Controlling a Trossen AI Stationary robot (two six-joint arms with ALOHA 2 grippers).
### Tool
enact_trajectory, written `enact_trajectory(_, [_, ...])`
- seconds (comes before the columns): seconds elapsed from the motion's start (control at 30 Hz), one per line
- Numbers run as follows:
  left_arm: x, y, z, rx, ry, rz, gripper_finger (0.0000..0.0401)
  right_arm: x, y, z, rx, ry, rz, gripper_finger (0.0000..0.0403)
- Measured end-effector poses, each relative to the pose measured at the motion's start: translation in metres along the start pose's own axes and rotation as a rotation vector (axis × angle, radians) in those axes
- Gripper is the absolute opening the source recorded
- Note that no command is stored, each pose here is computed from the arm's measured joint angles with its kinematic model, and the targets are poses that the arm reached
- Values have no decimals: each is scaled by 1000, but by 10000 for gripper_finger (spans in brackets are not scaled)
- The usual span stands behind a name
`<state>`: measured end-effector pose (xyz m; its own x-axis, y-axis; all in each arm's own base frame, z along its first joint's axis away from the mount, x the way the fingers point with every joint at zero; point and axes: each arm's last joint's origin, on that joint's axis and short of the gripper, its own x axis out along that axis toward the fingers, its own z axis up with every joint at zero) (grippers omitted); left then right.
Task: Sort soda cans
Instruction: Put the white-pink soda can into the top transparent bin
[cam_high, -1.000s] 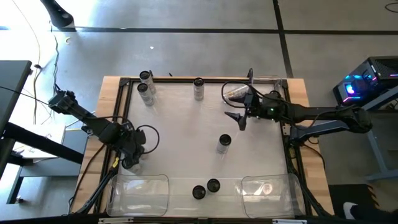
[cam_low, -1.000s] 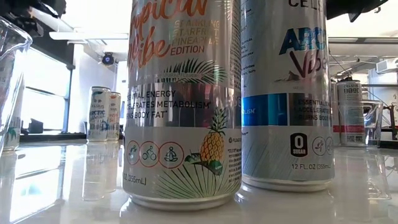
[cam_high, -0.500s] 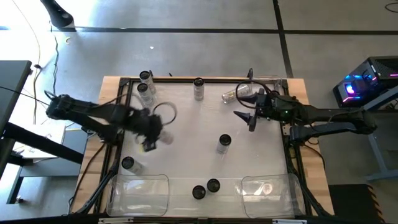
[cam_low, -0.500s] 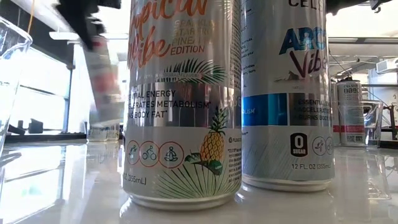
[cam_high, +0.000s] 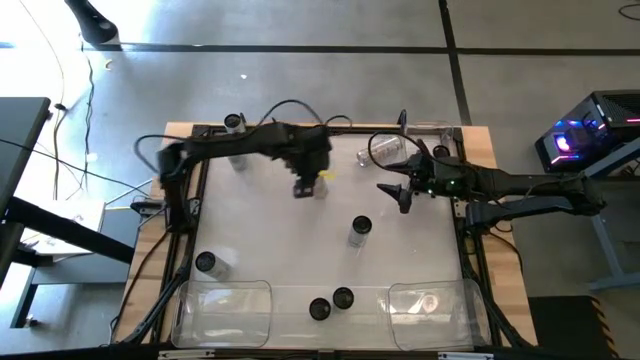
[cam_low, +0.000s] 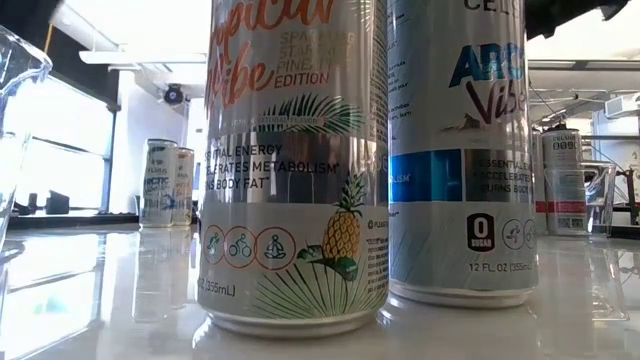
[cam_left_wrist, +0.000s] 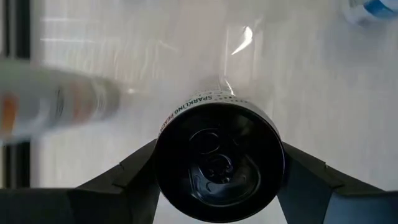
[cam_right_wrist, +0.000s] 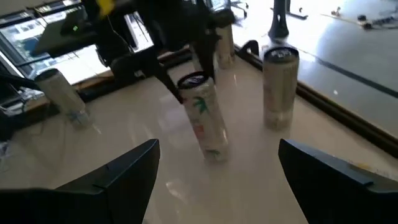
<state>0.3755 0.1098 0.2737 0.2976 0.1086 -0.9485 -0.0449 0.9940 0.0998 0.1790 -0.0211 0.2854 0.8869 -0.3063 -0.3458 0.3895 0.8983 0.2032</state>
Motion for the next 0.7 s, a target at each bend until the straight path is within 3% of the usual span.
enact_trajectory(0.2, [15, 10, 21, 32, 30, -21, 243, 0, -2, -5, -5, 46, -22, 325])
enact_trajectory(0.4, [18, 10, 28, 47, -24, -40, 310, 10, -3, -8, -29, 99, -4, 325])
enact_trajectory(0.53, [11, 15, 27, 34, -43, -49, 336, 26, -5, -12, -64, 131, -20, 325])
enact_trajectory(0.7, [-7, 18, 22, 13, -59, -43, 341, 52, -2, -8, -130, 63, 17, 325])
